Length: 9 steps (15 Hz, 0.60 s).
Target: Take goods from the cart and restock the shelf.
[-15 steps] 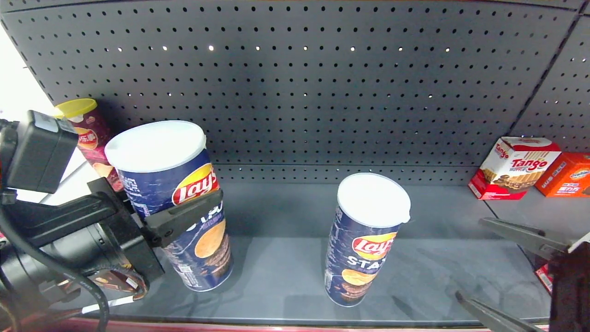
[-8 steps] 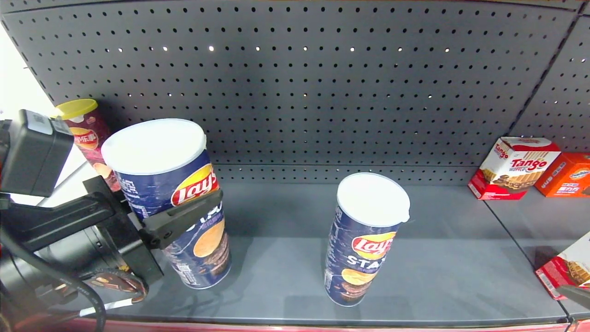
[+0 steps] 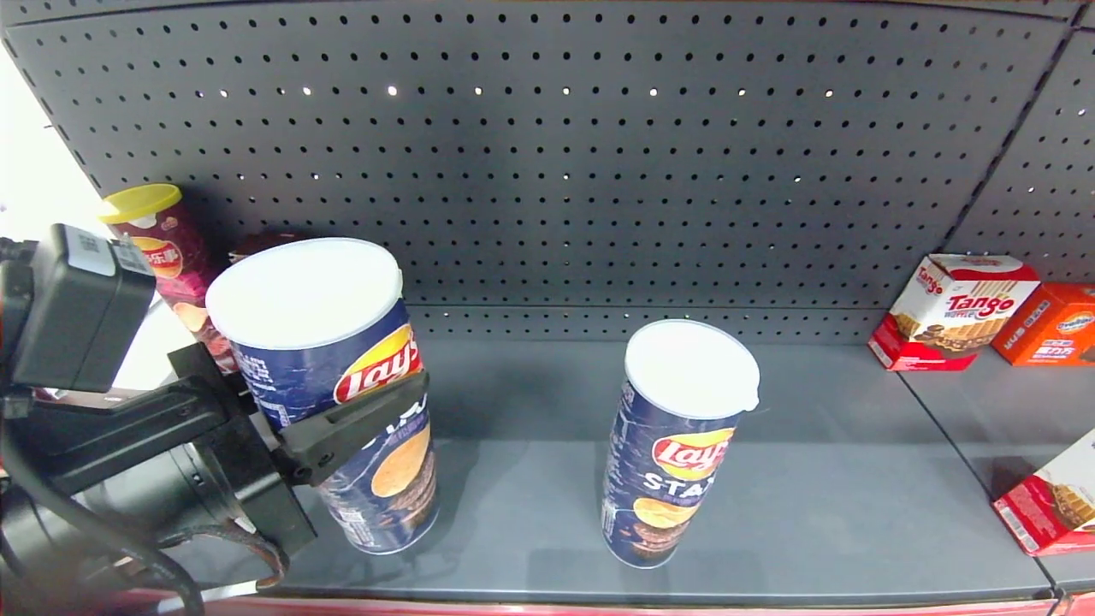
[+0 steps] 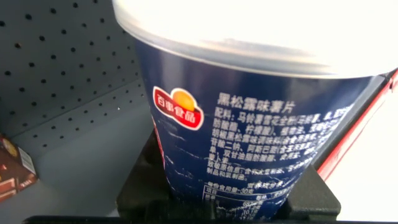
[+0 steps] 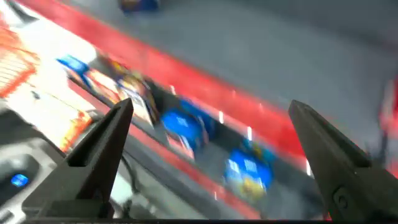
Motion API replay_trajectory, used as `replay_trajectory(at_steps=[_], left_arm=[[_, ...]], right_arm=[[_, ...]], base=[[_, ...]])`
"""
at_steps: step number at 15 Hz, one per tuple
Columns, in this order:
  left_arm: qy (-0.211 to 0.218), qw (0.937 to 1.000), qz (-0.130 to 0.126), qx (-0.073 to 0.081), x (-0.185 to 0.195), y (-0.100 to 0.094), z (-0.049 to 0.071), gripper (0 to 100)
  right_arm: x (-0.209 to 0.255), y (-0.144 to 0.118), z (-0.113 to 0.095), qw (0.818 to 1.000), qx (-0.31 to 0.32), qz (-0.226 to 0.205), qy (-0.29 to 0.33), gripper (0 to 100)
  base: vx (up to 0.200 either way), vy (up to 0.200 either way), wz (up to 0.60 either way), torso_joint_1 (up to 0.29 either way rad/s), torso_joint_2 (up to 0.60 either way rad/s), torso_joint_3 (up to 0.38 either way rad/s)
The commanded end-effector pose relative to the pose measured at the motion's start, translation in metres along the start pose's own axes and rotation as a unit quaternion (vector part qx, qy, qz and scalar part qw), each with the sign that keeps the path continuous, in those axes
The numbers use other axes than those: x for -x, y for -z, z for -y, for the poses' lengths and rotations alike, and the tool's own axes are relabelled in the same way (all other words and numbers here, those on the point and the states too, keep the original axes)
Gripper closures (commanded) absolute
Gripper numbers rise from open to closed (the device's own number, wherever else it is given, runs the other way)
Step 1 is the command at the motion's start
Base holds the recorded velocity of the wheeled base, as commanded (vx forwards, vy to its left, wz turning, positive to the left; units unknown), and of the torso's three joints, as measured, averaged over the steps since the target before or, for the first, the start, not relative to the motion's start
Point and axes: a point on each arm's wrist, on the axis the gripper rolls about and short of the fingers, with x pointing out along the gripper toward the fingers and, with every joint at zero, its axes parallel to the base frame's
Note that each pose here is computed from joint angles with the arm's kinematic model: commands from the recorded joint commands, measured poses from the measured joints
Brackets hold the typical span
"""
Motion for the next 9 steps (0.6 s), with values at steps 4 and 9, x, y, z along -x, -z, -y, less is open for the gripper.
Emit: replay_trajectory(at_steps=[4,9], left_arm=[[0.004,0.9999,-0.01,0.002,0.0011,0.0063,0.0013,100],[0.006,0.9999,-0.01,0.002,0.0011,0.0063,0.0014,100]], right_arm=[[0.0076,0.0027,-0.0053,0.985,-0.041,0.012,0.168,0],[0.0081,0.0035,-0.0091,0.957,-0.056,0.029,0.283,0]], base=[[0.0,0.0,0.0,0.0,0.0,0.0],[0.0,0.0,0.0,0.0,0.0,0.0]])
